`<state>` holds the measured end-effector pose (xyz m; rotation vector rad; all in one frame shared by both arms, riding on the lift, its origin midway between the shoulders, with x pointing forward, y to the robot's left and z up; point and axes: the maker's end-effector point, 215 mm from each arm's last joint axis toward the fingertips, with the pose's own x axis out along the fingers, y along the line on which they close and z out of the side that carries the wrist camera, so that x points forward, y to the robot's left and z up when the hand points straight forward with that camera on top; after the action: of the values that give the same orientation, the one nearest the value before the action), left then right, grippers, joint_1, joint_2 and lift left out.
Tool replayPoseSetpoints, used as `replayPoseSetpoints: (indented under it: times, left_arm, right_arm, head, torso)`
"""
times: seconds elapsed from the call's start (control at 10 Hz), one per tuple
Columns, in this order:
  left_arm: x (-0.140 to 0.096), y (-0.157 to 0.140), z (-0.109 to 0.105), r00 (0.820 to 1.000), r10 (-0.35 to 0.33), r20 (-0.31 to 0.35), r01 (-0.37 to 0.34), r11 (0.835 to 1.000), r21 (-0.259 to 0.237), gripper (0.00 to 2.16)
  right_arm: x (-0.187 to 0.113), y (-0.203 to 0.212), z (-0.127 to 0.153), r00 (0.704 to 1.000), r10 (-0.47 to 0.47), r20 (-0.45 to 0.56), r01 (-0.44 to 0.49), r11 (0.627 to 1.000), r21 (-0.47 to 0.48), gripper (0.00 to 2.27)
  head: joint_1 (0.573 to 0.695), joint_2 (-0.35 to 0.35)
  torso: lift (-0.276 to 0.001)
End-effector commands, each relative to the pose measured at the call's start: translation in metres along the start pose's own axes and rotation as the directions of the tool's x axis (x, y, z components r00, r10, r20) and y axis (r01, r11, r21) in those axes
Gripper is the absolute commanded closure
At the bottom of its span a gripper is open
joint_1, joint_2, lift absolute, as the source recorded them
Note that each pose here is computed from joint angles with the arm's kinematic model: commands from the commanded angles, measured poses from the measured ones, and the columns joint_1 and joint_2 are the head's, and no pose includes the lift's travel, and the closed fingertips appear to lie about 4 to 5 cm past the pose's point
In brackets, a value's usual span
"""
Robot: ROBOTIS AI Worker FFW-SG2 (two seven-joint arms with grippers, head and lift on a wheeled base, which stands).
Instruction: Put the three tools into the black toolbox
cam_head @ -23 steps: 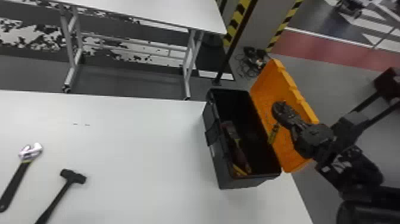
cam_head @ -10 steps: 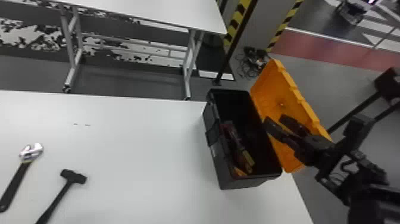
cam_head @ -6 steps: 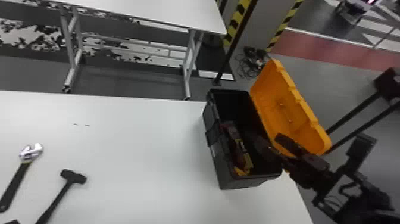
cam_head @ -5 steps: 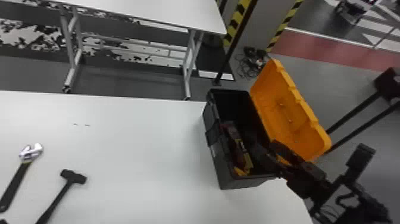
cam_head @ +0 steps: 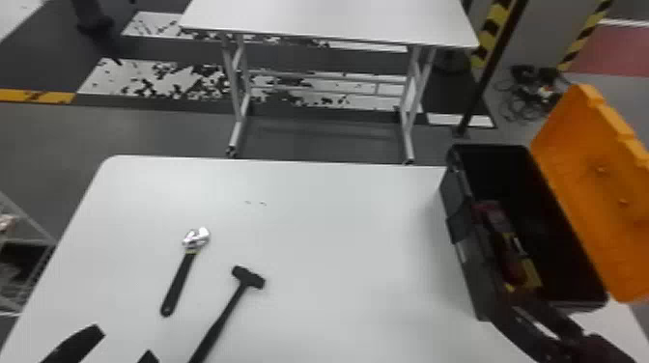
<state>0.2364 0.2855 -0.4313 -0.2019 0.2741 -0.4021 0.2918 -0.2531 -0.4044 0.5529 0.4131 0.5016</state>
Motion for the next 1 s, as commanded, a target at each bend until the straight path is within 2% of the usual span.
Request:
replayPoseSetpoints:
  times: [0.0,0.2,0.4,0.5,0.6,0.7,0.8,0.9]
  left_arm:
    - [-0.006,0.012,0.003,1.0,0.026,0.005,-0.026,1.0,0.018,0.08]
    - [-0.007,0.017,0.001,0.999,0.04,0.003,-0.04,0.999,0.017,0.08]
    - [-0.003,0.019,-0.009,0.998,0.056,-0.019,-0.056,0.998,0.019,0.08]
    - [0.002,0.017,-0.013,0.998,0.056,-0.037,-0.055,0.998,0.015,0.08]
    - [0.011,0.017,-0.033,0.992,0.062,-0.106,-0.065,0.998,-0.027,0.08]
    - [0.021,0.013,-0.043,0.988,0.065,-0.141,-0.069,0.997,-0.024,0.08]
    - [0.03,0.008,-0.05,0.984,0.067,-0.166,-0.069,0.998,-0.002,0.08]
    - [0.042,0.007,-0.058,0.978,0.061,-0.201,-0.064,0.998,-0.006,0.08]
  right_arm:
    - [0.006,0.005,-0.009,1.0,0.006,0.005,-0.006,0.999,-0.034,0.09]
    - [0.001,-0.001,-0.012,1.0,-0.02,0.004,0.02,0.997,-0.081,0.11]
    - [-0.009,-0.005,-0.016,0.999,-0.047,0.001,0.047,0.989,-0.139,0.11]
    - [-0.015,-0.007,-0.014,0.998,-0.063,0.013,0.064,0.982,-0.18,0.11]
    - [-0.018,-0.01,-0.013,0.997,-0.074,0.022,0.077,0.974,-0.211,0.11]
    - [-0.024,-0.011,-0.015,0.996,-0.08,0.026,0.084,0.971,-0.222,0.11]
    - [-0.027,-0.012,-0.015,0.996,-0.084,0.028,0.088,0.969,-0.229,0.11]
    - [-0.03,-0.012,-0.014,0.996,-0.085,0.035,0.091,0.968,-0.234,0.11]
  head:
    - [0.695,0.065]
    - [0.695,0.124]
    - [0.695,0.134]
    - [0.695,0.13]
    - [0.695,0.113]
    - [0.695,0.089]
    - [0.695,0.063]
    - [0.695,0.034]
  torso:
    - [-0.051]
    - [-0.051]
    - [-0.051]
    - [-0.051]
    - [-0.051]
    - [-0.051]
    - [-0.051]
    - [-0.051]
